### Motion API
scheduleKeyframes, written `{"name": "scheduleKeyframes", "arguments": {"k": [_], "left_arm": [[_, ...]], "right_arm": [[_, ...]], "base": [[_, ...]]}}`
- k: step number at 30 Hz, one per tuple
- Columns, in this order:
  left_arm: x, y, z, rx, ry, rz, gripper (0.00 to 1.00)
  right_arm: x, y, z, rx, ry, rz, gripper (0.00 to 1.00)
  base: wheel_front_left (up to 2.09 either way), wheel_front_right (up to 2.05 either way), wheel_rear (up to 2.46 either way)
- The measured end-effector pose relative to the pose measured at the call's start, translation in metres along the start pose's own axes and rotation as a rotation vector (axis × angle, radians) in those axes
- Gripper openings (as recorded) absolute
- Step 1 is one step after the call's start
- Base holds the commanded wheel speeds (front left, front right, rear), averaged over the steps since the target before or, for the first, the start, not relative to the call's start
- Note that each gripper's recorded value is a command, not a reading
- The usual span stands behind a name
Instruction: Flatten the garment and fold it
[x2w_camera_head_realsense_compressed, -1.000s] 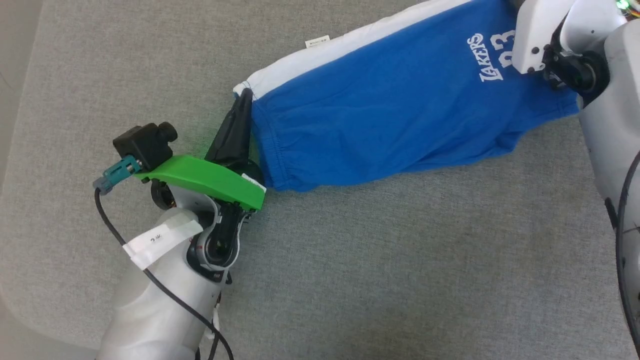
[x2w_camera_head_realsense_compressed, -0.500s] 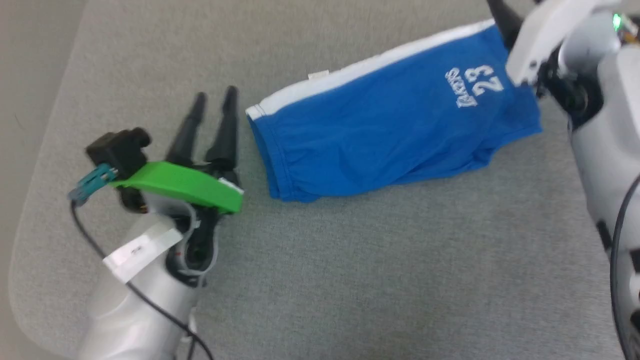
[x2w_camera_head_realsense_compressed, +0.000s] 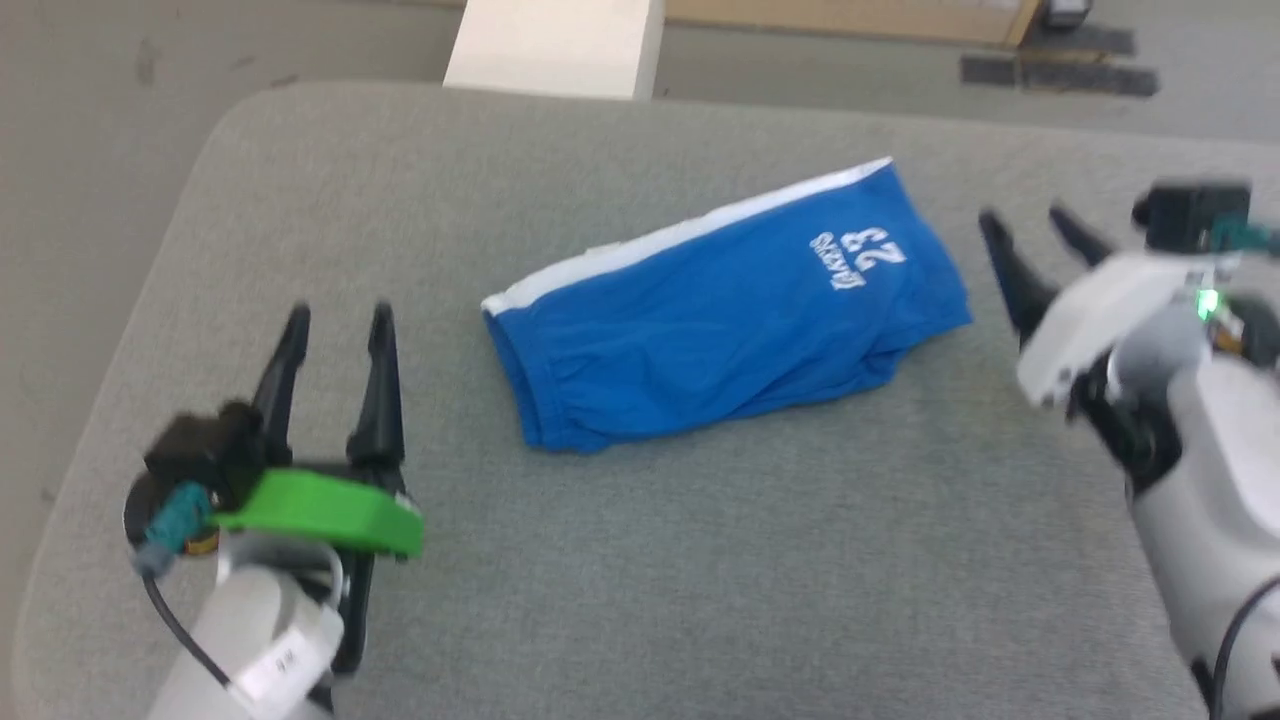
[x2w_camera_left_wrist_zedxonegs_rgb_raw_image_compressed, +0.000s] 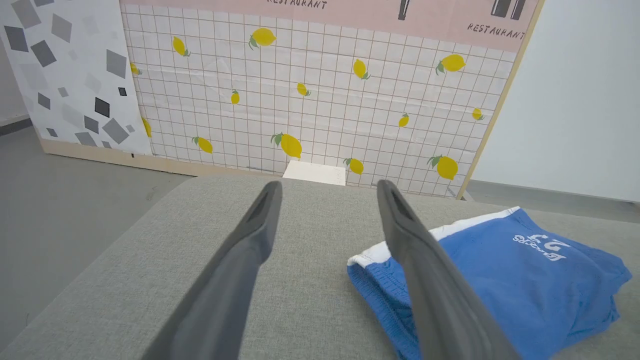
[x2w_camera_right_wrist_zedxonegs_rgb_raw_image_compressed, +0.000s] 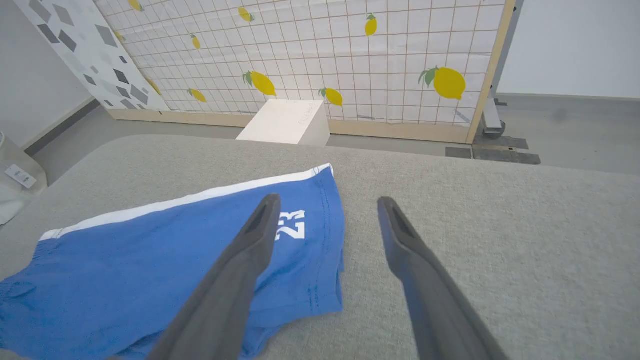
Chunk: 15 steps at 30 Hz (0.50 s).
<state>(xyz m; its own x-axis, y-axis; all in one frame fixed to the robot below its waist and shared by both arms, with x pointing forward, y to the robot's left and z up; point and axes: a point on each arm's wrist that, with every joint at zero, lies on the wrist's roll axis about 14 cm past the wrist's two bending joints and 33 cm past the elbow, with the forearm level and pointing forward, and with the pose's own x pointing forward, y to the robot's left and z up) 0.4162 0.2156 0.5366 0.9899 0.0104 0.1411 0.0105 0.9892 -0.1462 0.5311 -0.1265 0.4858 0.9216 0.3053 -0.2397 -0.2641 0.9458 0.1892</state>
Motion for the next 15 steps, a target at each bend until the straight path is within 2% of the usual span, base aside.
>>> {"name": "scheduleKeyframes", "arguments": {"k": [7, 15], "left_arm": [[-0.017, -0.012, -0.002, 0.007, -0.002, -0.004, 1.00], [-0.020, -0.015, -0.007, -0.023, -0.002, 0.018, 1.00]], "right_arm": [[-0.031, -0.016, -0.013, 0.009, 0.068, -0.046, 1.00], [-0.018, -0.024, -0.024, -0.053, 0.276, -0.048, 1.00]], "base": [[0.00, 0.00, 0.00], [0.00, 0.00, 0.00]]}}
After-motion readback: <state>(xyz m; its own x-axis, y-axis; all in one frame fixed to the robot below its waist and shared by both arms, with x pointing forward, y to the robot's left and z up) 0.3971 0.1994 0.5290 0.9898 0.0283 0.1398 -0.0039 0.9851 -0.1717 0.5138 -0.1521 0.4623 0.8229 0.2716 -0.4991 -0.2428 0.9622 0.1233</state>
